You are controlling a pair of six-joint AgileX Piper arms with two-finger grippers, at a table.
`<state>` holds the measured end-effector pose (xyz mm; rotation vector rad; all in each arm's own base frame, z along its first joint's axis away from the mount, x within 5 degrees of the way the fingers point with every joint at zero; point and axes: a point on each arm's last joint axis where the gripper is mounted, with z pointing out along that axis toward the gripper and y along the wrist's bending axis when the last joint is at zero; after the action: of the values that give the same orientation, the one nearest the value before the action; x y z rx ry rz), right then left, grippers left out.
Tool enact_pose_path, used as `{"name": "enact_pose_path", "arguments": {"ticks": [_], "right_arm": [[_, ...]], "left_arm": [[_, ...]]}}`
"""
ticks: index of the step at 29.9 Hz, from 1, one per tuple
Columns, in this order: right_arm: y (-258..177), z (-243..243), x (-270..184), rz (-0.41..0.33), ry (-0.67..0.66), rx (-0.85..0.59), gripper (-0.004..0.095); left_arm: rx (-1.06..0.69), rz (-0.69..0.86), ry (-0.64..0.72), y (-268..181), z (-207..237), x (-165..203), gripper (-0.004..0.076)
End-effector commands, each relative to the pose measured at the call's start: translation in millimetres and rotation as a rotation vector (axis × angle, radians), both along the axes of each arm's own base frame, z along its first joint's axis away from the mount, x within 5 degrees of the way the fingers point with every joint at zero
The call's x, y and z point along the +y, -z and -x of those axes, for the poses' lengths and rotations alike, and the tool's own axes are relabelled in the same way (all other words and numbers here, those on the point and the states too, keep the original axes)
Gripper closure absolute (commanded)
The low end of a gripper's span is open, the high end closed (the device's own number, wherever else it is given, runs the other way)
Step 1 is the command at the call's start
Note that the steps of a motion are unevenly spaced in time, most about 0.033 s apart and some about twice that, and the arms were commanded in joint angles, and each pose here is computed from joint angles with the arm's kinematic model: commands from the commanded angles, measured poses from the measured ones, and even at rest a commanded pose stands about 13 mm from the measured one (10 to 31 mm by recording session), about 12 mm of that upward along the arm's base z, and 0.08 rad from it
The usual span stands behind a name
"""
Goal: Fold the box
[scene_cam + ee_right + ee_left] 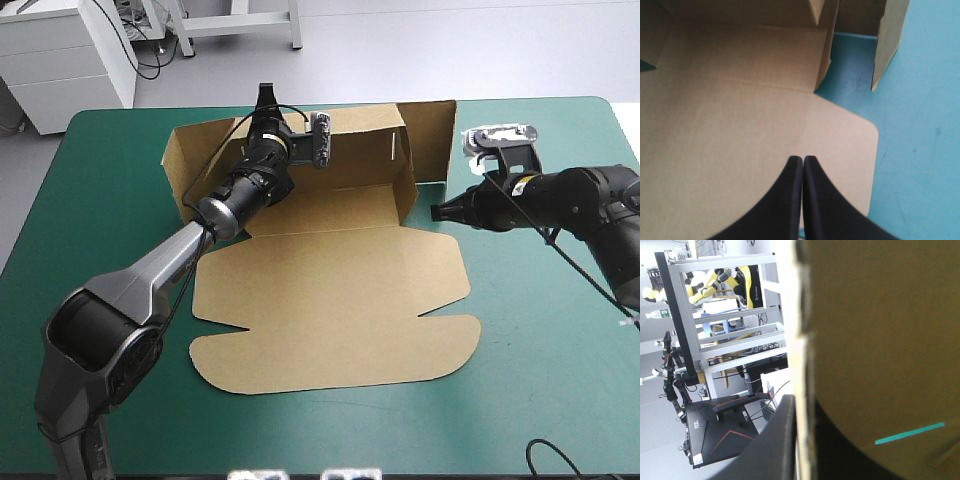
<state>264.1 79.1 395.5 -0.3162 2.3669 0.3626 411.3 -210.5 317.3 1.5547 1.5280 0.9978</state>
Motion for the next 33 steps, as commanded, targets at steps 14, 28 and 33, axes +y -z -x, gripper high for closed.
{"name": "enact_pose_path", "arguments": {"ticks": [14,28,33], "right_arm": [[-48.7,-100.6,21.6,-0.076,0.043,-0.215,0.0912],[-22.0,-149.8,23.6,-0.114,0.105,-0.201,0.0912],[1.0,-156.0,19.3,-0.073,0.108,-0.072,0.0912]], "left_arm": [[0.007,0.023,-0.067,-14.8,7.2,8.2,0.0731],[0.005,0.026,-0.062,-15.0,7.0,7.7,0.0731],[0.015,0.019,-0.080,-14.2,7.6,9.4,0.0731]]}}
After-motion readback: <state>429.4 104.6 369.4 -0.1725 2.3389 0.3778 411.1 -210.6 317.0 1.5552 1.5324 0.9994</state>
